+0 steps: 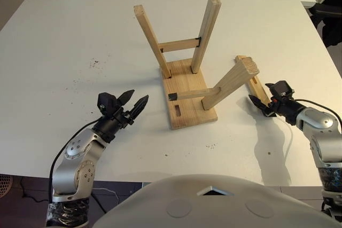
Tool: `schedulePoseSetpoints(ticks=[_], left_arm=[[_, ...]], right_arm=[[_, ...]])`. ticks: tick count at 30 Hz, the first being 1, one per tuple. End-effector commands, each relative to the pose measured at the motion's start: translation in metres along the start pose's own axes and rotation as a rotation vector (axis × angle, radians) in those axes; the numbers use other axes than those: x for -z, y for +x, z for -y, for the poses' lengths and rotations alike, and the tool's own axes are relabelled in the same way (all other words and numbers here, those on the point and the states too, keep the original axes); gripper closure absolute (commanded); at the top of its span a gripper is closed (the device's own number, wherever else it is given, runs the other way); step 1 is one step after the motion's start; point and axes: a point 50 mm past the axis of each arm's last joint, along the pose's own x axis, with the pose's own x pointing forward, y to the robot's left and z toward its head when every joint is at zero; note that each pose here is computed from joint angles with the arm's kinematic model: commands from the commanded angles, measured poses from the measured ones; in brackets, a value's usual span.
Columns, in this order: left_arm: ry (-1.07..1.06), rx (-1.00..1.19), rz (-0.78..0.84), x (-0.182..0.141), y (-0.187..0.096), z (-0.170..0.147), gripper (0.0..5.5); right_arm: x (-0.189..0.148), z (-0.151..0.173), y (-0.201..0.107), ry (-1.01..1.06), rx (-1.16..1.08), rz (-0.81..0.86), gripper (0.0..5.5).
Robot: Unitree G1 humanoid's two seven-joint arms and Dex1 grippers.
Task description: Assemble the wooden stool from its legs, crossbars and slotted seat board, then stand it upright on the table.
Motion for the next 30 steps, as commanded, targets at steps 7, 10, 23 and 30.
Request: schedulePoseSetpoints(ticks=[7, 10, 23, 30], left_arm=[[-0.007, -0.035, -0.015, 0.006, 0.000, 0.003, 2.31], [-0.007, -0.040, -0.007, 0.006, 0.003, 0.003, 2.31], [0.151, -0.051, 0.125, -0.060, 0.017, -0.009, 2.31], [0.162, 0.297, 0.409, -0.158, 0.036, 0.037, 2.31]], right_arm=[[0.026, -0.013, -0.004, 0.128, -0.083, -0.132, 2.45], [0.029, -0.010, -0.003, 0.142, -0.061, -0.152, 2.91], [-0.030, 0.030, 0.012, 0.324, 0.065, 0.199, 3.44], [-0.164, 0.063, -0.029, 0.335, -0.216, 0.776, 3.44]])
